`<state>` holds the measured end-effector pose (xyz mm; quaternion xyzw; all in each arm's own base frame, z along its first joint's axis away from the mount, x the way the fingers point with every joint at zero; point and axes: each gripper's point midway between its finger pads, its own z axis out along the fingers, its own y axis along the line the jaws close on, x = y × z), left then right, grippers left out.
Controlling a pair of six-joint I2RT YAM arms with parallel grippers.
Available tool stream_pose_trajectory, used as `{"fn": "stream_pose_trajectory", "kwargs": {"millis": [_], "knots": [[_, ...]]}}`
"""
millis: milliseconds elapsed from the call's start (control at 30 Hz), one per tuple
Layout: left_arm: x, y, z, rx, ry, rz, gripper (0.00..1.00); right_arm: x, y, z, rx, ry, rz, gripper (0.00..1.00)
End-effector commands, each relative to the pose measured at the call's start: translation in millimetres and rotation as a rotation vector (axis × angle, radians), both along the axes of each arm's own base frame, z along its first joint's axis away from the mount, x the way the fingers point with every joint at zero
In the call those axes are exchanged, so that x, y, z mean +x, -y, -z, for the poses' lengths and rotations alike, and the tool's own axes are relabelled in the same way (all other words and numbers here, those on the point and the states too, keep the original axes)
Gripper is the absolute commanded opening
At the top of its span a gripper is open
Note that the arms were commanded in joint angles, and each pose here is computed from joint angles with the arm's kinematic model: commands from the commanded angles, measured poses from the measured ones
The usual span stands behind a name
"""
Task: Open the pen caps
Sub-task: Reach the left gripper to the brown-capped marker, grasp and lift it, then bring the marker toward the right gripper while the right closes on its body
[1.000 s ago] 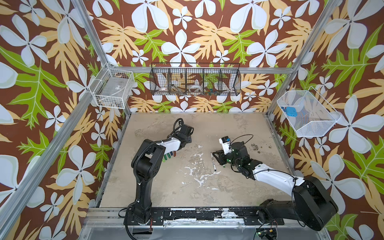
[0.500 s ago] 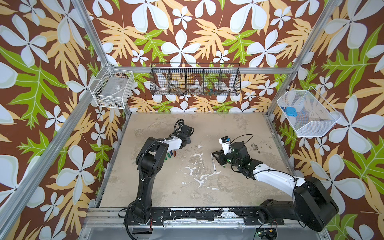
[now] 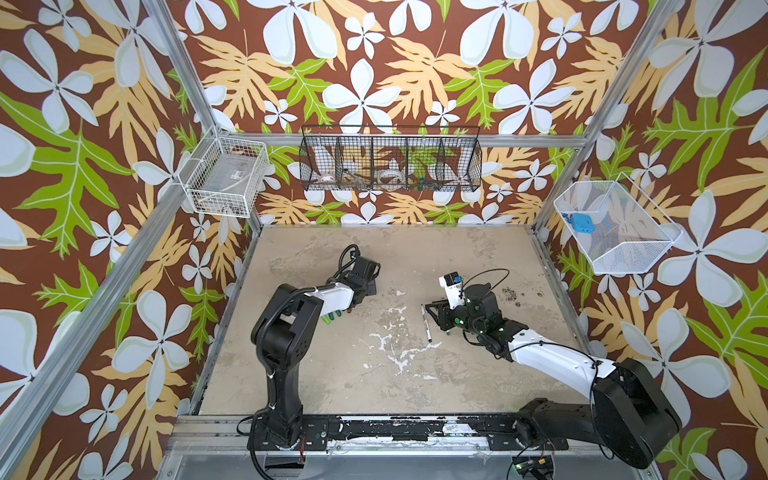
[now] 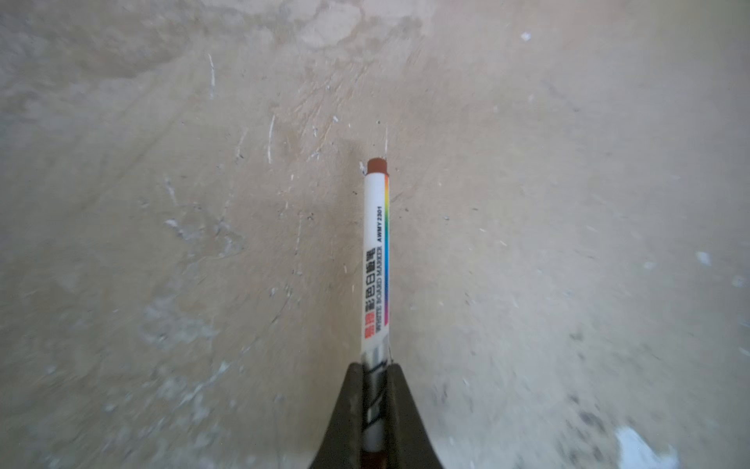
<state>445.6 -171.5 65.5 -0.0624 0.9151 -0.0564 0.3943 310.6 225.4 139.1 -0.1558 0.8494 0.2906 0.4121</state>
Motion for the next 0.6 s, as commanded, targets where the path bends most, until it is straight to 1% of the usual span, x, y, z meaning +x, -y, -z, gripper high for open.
{"fn": "stream_pose_trajectory", "kwargs": {"millis": [0,133,267,333,400,500,567], "knots": [[-10,12,-42,-0.067,0.162,0.078,0.05,-5,-5,-8,0.029,0.016,-0.037,0.32],[-48,12,-84,-0.151,0.336,0.164,0.05,-11,-10,-26,0.075,0.034,-0.073,0.33],[-96,12,-127,-0.224,0.553,0.288,0.05,-23,-16,-45,0.126,0.040,-0.127,0.36],[-120,15,-145,-0.221,0.656,0.358,0.07,-29,-19,-54,0.151,0.026,-0.152,0.36],[-144,20,-159,-0.185,0.740,0.443,0.10,-36,-22,-65,0.182,0.010,-0.179,0.37],[-179,33,-167,-0.166,0.849,0.576,0.10,-47,-27,-82,0.215,-0.014,-0.233,0.38],[-197,41,-166,-0.146,0.898,0.660,0.10,-54,-29,-89,0.225,-0.036,-0.264,0.38]]}}
